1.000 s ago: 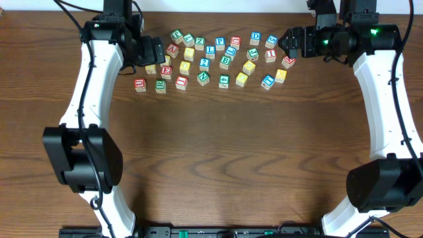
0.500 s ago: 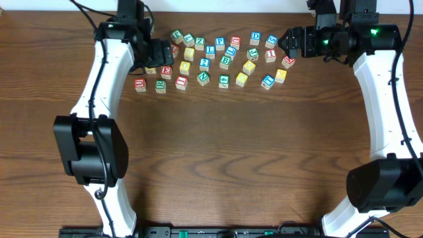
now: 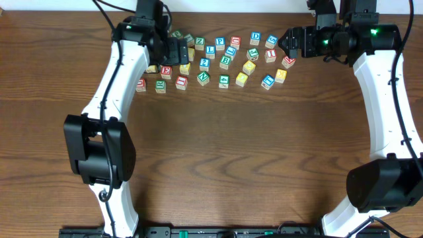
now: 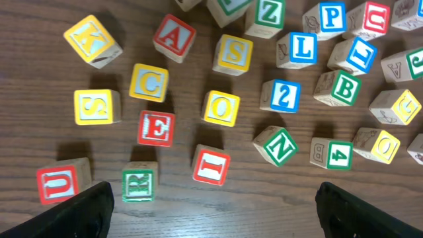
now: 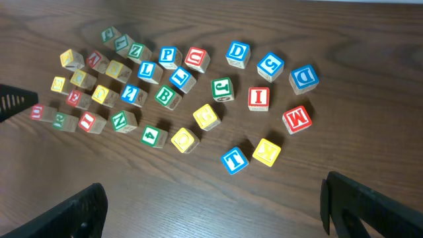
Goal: Spell out NEURIPS
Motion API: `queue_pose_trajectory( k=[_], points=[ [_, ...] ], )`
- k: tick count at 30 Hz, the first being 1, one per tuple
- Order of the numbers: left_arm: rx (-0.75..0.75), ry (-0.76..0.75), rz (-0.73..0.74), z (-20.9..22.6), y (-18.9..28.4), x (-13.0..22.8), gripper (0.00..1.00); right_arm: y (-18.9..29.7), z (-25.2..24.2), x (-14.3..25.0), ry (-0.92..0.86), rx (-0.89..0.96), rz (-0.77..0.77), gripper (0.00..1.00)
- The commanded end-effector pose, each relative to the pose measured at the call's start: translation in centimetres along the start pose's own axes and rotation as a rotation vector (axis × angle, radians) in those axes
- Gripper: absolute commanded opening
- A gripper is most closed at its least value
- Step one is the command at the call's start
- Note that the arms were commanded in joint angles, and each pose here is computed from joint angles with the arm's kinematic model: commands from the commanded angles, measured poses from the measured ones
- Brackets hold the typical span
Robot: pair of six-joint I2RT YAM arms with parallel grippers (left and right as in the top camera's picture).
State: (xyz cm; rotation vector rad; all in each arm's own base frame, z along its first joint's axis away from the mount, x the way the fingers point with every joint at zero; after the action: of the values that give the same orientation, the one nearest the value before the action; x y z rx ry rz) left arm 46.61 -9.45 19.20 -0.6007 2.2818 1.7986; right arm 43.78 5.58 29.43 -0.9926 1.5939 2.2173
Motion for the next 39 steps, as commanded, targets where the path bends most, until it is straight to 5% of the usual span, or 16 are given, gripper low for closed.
queue_pose_trajectory(
  k=[1, 10, 21, 39],
  points=[
    [-0.04, -0.014, -0.015, -0.9, -0.4, 0.0, 0.96, 0.7, 0.2, -0.7, 0.018, -0.004, -0.026, 0.99],
    [-0.022, -0.029, -0.011, -3.2, 0.5, 0.4, 0.96, 0.7, 0.2, -0.7, 0.018, -0.004, -0.026, 0.99],
    [-0.105, -0.043, -0.104, -3.7, 9.3, -2.3, 0.96, 0.7, 0.2, -0.7, 0.018, -0.003, -0.026, 0.99],
    [-0.233, 0.124, -0.043, 2.5, 10.8, -2.5, 0.96, 0.7, 0.2, -0.7, 0.018, -0.004, -0.026, 0.99]
  ],
)
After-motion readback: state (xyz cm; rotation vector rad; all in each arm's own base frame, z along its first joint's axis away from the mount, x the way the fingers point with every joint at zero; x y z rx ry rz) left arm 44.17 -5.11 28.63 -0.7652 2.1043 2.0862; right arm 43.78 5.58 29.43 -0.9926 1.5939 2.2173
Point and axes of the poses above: each gripper's point midway between its finger pads, its own y axis back along the fingers, its own z axis along the line the jaws close on, x = y × z, the point moved 6 cm from there along y, back along the fingers, and after that the axes turned 8 degrees about y, right-handed, at the moved point
